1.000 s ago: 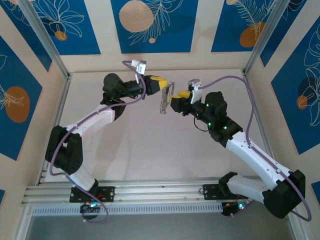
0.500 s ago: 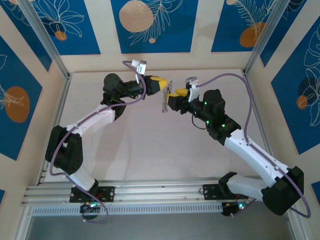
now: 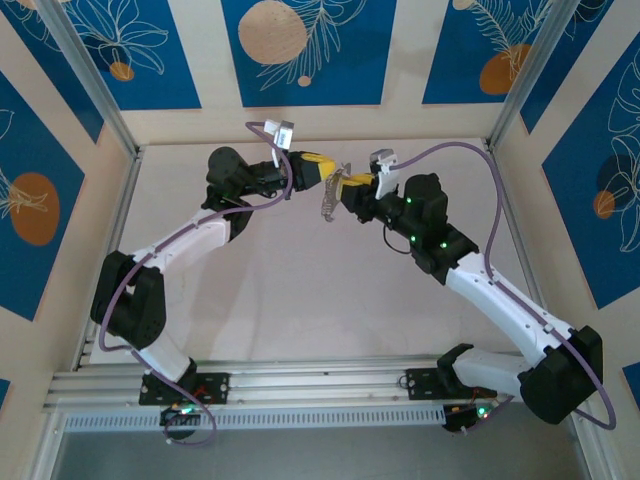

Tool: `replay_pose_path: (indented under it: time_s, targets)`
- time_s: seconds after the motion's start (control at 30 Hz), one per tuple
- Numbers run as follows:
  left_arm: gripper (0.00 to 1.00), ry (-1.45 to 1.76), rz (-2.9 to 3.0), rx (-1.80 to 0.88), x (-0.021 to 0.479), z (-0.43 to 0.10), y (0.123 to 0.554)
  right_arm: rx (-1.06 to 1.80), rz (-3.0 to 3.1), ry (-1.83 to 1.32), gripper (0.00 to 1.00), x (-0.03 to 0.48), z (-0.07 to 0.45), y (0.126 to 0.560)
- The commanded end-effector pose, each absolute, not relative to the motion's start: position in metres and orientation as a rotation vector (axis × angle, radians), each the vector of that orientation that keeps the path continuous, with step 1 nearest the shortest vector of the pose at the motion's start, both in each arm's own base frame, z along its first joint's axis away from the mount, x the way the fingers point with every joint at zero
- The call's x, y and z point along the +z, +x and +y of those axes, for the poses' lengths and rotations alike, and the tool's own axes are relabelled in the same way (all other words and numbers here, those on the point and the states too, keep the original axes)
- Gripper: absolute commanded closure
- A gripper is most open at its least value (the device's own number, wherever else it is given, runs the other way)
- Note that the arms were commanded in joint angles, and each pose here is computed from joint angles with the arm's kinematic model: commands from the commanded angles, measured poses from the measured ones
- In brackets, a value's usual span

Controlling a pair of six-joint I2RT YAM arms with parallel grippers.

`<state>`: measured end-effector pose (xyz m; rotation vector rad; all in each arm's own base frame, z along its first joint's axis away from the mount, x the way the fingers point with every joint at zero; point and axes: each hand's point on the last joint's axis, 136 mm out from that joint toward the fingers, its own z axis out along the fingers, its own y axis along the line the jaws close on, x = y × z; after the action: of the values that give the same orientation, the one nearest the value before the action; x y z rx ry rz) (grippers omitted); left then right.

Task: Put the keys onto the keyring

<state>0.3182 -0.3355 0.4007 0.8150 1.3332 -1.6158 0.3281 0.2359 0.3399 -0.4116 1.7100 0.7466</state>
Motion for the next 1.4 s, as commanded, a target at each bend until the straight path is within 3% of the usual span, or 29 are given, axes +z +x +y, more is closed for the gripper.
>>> replay_pose_path:
  time_s: [0.0, 0.33, 0.67, 1.37]
  targets:
    - [1.0, 0.86, 1.247, -1.601, 0.423, -0.335, 0.305, 0.761, 1.625, -0.419, 0.73, 0.367, 0.232, 0.324]
    - [1.0, 0.859, 1.252, -1.608, 0.421, -0.338, 0.304, 0.783, 1.612, -0.44, 0.72, 0.371, 0.238, 0.325]
    - [1.0, 0.863, 1.249, -1.604, 0.422, -0.339, 0.303, 0.783, 1.597, -0.453, 1.0, 0.376, 0.237, 0.322]
    - [1.0, 0.869, 1.255, -1.599, 0.419, -0.34, 0.303, 0.697, 1.564, -0.43, 1.0, 0.393, 0.213, 0.318]
